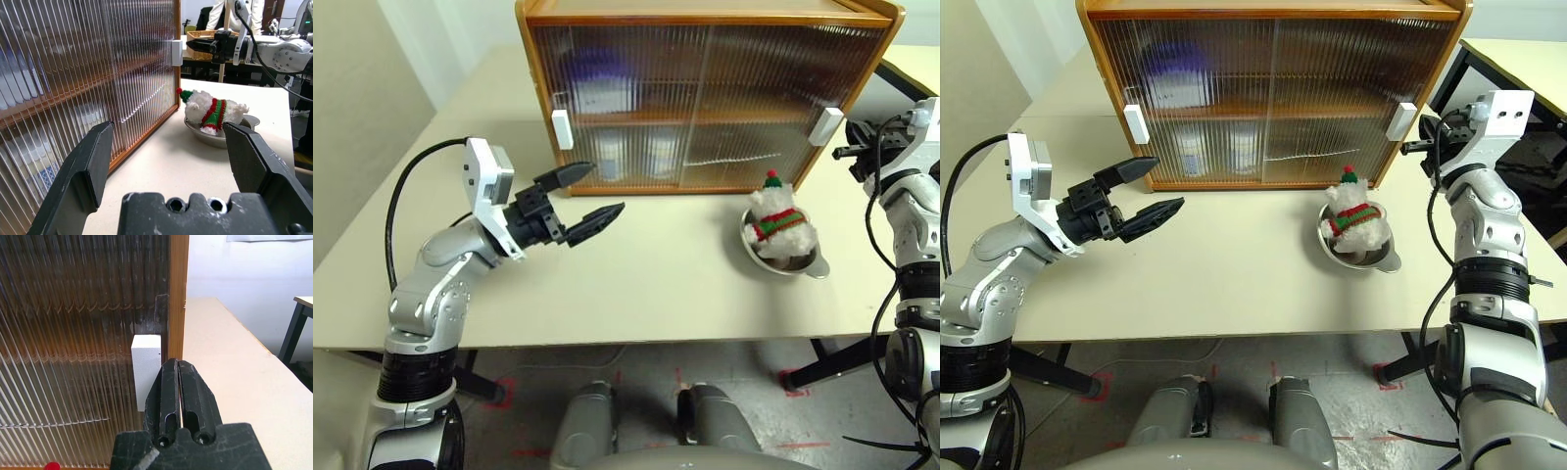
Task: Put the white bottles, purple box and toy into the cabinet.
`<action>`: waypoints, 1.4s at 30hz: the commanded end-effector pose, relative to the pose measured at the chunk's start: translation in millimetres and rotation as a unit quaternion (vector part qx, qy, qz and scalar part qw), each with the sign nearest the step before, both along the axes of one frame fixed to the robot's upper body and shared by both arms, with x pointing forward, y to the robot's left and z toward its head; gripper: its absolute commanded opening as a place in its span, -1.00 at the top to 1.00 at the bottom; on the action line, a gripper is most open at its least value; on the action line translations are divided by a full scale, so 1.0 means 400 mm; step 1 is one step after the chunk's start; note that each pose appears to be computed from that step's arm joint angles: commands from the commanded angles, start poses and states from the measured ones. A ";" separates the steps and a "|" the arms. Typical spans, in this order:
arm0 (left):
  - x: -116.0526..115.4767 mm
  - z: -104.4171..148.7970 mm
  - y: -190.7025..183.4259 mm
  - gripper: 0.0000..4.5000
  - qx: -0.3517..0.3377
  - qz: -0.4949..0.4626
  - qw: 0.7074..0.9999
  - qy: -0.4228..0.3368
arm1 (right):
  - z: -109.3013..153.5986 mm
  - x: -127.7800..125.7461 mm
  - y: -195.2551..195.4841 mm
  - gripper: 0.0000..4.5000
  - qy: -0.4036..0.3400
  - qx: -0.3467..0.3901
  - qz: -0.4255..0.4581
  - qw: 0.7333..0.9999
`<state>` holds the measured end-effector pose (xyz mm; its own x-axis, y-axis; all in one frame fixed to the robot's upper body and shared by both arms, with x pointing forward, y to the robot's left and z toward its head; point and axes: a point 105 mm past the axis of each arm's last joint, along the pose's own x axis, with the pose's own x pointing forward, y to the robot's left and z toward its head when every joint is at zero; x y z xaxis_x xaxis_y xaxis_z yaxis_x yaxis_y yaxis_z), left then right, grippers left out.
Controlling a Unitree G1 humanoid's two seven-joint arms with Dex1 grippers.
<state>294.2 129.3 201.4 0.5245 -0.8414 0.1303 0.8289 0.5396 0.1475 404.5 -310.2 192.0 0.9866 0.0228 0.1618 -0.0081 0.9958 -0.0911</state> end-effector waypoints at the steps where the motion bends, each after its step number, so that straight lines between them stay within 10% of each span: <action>1: 0.000 -0.006 0.000 -1.00 -0.006 -0.002 1.000 0.009 | -0.014 0.009 0.002 0.99 0.015 0.003 0.000 1.000; 42: -0.007 -0.034 0.016 -1.00 -0.012 0.000 1.000 0.022 | -0.036 0.018 0.009 0.99 0.030 -0.012 0.018 0.999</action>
<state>293.3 134.9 190.1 0.5359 -0.8336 0.1339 0.8281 0.5499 0.1090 411.8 -303.6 174.9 0.9935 0.0645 0.0941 -0.0549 0.9934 -0.1007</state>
